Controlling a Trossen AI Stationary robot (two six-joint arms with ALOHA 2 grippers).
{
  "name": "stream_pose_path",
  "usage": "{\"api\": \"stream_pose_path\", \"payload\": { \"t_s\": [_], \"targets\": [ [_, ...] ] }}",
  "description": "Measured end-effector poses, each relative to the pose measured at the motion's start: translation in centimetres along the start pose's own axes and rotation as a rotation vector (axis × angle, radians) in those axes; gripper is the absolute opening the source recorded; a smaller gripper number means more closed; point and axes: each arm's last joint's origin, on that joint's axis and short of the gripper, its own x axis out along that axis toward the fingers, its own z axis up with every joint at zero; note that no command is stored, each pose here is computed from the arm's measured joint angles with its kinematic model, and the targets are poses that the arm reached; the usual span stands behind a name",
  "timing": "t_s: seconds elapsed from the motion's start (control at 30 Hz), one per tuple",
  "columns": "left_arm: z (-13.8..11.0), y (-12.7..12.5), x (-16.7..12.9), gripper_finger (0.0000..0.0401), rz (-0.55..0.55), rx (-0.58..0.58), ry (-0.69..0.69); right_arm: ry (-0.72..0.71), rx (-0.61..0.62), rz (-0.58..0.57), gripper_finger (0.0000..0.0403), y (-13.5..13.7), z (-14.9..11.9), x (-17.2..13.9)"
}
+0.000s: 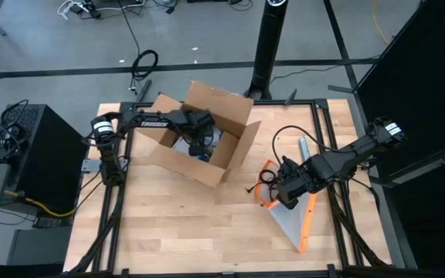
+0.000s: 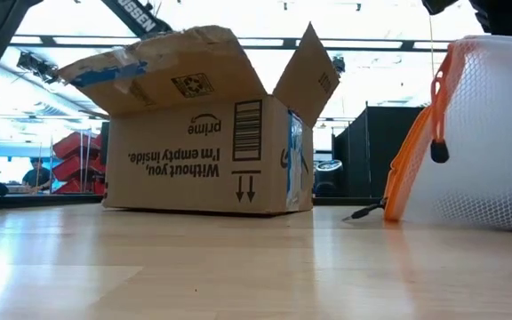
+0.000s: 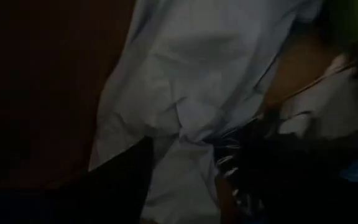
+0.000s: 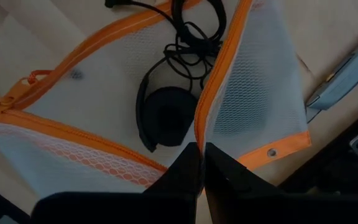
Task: Unpack boxes
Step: Put the white shipping bag into the transparent zip bag
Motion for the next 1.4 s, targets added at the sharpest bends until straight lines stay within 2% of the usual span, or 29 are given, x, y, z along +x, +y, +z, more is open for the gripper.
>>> {"api": "stream_pose_path", "payload": {
  "t_s": [0.37,0.47,0.6,0.63,0.73,0.87,1.13,1.4],
  "targets": [
    [-1.0,-1.5,4.1,0.0244,-0.011,-0.053,0.009,-0.004,0.056,0.036,0.0000,0.5,-0.3,-0.1],
    [-0.7,-1.8,4.3,0.0181,-0.016,-0.060,-0.007,-0.003,0.055,0.037,0.0000,0.5,-0.5,-0.1],
    [-0.5,-2.2,4.3,0.0049,0.035,-0.067,-0.006,-0.001,0.047,0.029,0.0000,0.5,-0.6,-0.1],
    [-0.5,-2.2,4.3,0.0031,0.045,-0.081,0.000,0.000,0.046,0.024,0.0000,0.4,-0.6,-0.1],
    [-0.4,-2.2,4.0,0.0029,0.059,-0.143,0.021,0.007,0.039,0.000,0.0000,0.2,-0.7,-0.1],
    [0.2,-1.8,1.4,0.0028,0.035,-0.164,0.058,0.007,0.018,-0.023,0.0000,0.0,-0.7,-0.1],
    [2.7,-0.2,-4.6,0.0013,0.014,-0.195,-0.026,-0.032,-0.042,-0.038,0.0000,-0.2,-0.6,-0.2],
    [3.9,1.0,-10.9,0.0000,-0.015,-0.226,-0.118,-0.066,-0.096,-0.052,0.0000,-0.3,-0.5,-0.3]
  ]
}}
